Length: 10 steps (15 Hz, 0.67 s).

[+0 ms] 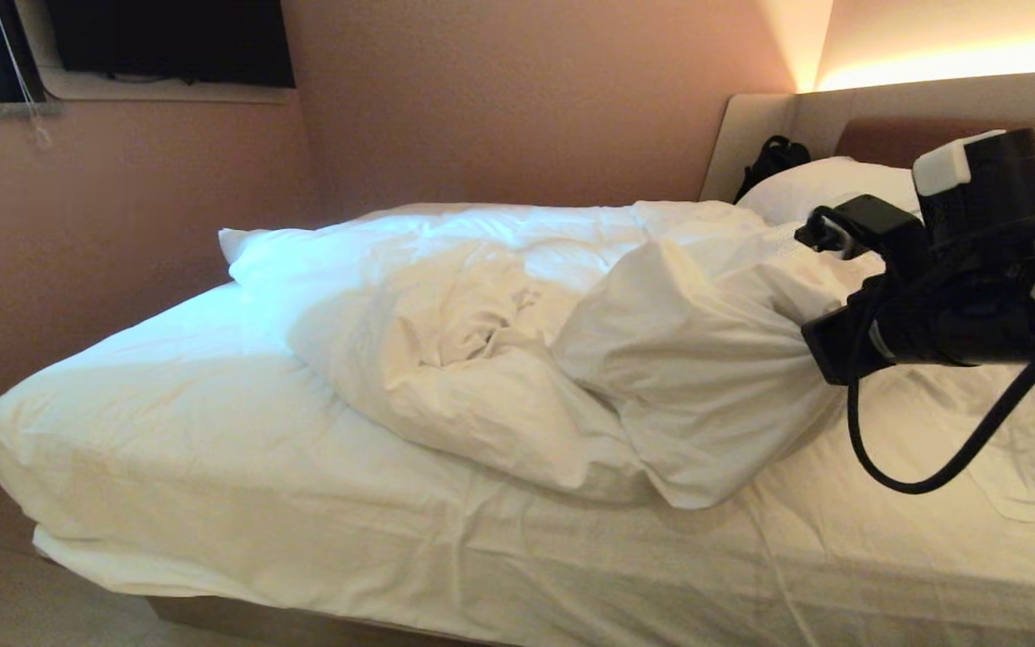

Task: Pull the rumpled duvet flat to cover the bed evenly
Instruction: Flatten the corners of the folded blanket

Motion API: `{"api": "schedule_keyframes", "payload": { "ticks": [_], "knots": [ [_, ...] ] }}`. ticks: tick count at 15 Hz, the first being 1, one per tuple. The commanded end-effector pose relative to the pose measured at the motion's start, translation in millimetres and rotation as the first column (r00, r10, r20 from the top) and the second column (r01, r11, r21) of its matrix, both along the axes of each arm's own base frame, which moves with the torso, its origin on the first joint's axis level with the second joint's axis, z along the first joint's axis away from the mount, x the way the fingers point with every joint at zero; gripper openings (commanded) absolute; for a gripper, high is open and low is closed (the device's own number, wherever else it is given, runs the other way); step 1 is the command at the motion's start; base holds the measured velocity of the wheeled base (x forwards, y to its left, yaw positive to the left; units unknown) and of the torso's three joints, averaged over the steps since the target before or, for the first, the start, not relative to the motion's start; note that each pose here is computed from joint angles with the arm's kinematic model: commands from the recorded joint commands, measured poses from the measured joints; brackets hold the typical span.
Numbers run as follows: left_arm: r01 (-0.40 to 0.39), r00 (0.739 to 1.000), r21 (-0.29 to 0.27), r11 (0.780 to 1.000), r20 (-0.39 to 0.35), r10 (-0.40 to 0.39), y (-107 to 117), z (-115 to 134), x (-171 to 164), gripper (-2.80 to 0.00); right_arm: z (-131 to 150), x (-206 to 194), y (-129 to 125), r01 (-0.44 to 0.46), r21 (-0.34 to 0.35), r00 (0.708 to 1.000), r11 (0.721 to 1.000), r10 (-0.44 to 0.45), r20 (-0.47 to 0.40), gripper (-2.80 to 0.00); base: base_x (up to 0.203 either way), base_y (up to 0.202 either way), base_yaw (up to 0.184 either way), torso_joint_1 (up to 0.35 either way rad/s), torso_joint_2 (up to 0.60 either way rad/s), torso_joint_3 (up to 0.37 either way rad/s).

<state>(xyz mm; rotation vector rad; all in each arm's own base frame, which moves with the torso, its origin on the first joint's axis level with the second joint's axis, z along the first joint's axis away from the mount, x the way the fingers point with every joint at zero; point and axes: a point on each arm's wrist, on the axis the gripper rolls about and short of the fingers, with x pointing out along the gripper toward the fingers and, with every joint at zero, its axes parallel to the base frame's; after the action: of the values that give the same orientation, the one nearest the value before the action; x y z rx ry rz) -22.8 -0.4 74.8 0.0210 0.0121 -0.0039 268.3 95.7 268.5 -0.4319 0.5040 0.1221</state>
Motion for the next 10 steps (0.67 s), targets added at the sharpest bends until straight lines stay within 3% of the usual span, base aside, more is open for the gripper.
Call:
{"api": "schedule_keyframes", "payload": {
  "ticks": [1,3,10],
  "knots": [
    [0.001,1.000,0.000,1.000,0.000,-0.001,0.0,-0.1,0.0,-2.80,-3.5,-7.3,-3.6,-0.038,-0.079,0.999,0.996,0.037,-0.014,-2.80,0.000,0.000,0.000,0.000,0.00,0.000],
    [0.000,1.000,0.000,1.000,0.001,0.000,0.0,0.3,-0.1,-2.80,-8.6,-13.0,-6.8,-0.070,-0.139,0.997,0.988,0.066,-0.034,-2.80,0.000,0.000,0.000,0.000,0.00,0.000],
    [-0.001,1.000,0.000,1.000,0.000,0.001,0.0,-0.1,0.0,-2.80,-18.9,-17.7,-9.0,-0.115,-0.212,0.992,0.970,0.102,-0.070,-2.80,0.000,0.000,0.000,0.000,0.00,0.000]
  ]
}}
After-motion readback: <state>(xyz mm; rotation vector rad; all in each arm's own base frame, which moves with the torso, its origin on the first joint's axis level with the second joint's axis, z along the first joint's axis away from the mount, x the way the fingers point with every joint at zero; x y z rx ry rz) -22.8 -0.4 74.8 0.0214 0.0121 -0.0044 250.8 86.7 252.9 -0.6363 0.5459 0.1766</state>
